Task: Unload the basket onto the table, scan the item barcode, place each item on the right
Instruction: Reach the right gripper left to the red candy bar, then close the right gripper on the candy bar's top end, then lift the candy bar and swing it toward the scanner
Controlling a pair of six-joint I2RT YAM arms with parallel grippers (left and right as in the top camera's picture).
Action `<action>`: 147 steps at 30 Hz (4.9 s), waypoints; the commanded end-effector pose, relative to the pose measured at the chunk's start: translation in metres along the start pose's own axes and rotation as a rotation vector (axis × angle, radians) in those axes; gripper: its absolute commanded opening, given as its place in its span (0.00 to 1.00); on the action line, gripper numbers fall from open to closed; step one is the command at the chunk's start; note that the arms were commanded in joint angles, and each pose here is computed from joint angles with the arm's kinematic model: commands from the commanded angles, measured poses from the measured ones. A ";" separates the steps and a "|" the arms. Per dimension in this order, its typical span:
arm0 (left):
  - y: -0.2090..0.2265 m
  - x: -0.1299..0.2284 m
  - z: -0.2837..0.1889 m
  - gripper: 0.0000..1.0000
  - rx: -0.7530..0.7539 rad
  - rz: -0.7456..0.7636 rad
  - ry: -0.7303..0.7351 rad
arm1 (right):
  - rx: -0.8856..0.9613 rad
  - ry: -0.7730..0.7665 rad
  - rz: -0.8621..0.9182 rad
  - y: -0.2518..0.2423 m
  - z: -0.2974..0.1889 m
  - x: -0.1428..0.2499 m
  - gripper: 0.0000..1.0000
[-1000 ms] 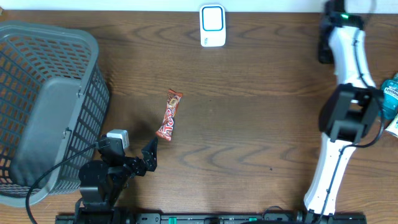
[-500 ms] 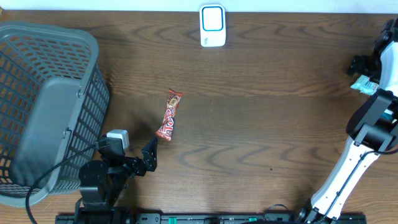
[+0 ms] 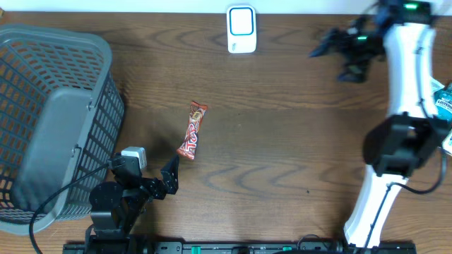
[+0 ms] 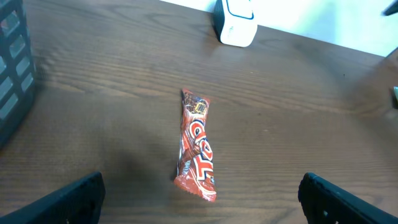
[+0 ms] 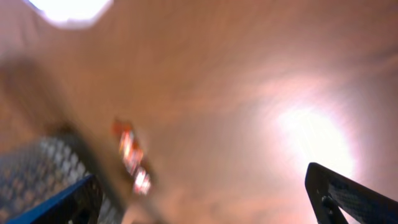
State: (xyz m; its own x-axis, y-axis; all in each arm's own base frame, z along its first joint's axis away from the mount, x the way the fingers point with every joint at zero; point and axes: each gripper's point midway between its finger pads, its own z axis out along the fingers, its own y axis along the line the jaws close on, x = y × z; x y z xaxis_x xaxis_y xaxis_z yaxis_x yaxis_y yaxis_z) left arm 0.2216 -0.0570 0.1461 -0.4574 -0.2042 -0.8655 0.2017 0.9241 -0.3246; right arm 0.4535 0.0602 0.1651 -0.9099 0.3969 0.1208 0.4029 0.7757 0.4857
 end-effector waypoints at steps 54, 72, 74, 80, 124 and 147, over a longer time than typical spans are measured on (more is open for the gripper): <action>-0.003 -0.002 -0.001 0.99 0.012 0.012 -0.004 | 0.600 0.010 -0.650 0.095 0.274 0.182 0.01; -0.003 -0.002 -0.001 0.99 0.012 0.012 -0.004 | 0.623 -0.002 -0.691 0.110 0.209 0.213 0.01; -0.003 -0.002 -0.001 1.00 0.012 0.012 -0.004 | 0.633 -0.015 -0.671 0.108 0.210 0.213 0.01; -0.003 -0.002 -0.001 0.99 0.012 0.012 -0.004 | 0.676 -0.018 -0.631 0.094 0.220 0.211 0.01; -0.003 -0.002 -0.001 0.99 0.012 0.012 -0.004 | 0.723 -0.210 -0.546 0.076 0.262 0.194 0.56; -0.003 -0.002 -0.001 0.99 0.012 0.012 -0.004 | 0.856 0.129 -0.492 0.003 0.253 0.196 0.01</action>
State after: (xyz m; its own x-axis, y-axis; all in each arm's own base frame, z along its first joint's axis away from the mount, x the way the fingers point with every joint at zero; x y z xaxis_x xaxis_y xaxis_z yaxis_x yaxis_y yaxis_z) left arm 0.2216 -0.0570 0.1461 -0.4577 -0.2042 -0.8653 0.2016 0.9241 -0.3247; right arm 0.3158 0.2745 0.0007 -0.9964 -0.0846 -0.0097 -0.0753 0.9280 -0.3650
